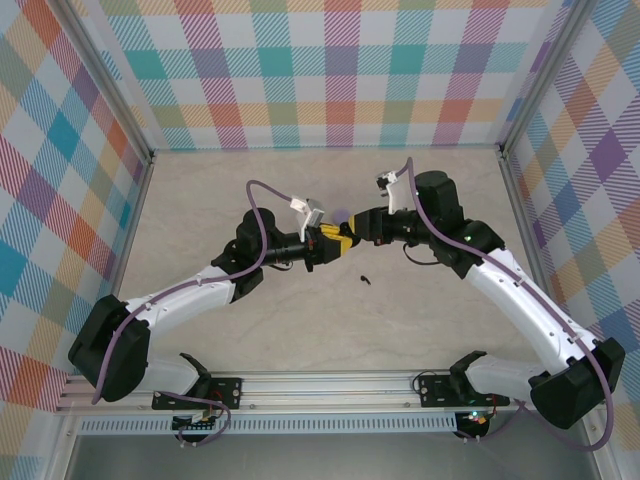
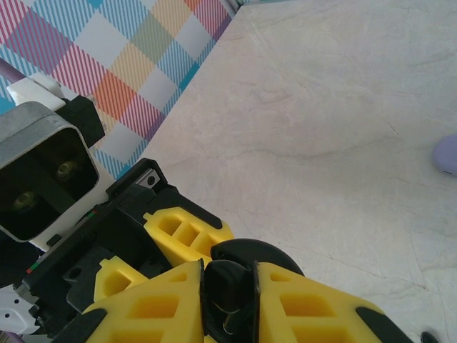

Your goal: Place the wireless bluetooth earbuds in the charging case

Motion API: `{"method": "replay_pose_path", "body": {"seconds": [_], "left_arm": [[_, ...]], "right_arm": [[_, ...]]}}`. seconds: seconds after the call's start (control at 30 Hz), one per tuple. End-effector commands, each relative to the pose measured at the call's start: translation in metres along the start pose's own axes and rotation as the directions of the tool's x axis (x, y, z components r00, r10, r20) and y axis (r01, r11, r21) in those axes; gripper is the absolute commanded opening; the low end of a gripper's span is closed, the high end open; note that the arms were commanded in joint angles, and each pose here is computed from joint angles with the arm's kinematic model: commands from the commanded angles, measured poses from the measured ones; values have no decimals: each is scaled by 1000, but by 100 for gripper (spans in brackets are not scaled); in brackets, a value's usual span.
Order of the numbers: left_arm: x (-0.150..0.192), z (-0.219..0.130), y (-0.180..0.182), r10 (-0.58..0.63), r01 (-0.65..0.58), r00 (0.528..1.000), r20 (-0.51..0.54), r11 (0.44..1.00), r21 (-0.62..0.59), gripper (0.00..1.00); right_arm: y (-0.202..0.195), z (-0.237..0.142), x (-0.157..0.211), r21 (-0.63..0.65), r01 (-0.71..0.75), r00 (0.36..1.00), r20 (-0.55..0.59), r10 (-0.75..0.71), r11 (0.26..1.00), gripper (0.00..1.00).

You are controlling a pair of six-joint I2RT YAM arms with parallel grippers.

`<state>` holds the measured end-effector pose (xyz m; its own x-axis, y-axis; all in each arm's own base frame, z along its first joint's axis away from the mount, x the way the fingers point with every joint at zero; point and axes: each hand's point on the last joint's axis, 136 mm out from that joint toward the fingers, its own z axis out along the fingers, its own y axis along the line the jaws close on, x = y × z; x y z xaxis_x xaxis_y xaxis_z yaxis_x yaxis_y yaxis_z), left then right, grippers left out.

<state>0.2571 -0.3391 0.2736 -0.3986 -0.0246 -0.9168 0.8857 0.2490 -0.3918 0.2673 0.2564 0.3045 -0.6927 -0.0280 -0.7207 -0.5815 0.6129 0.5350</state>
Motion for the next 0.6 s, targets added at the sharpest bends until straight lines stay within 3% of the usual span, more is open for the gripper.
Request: {"method": "replay_pose_path", "body": {"seconds": [0.0,0.57], "left_arm": [[-22,2,-16,42,-44,997,59,998,37,8],[-29,-1,-17,36,-39,996,81,999,28,8]], "right_arm": [[14,-4,-13,-40,35,999,30,-34,999,22],[10,-1,-7,-28,33,999,10,-32,999,22]]}}
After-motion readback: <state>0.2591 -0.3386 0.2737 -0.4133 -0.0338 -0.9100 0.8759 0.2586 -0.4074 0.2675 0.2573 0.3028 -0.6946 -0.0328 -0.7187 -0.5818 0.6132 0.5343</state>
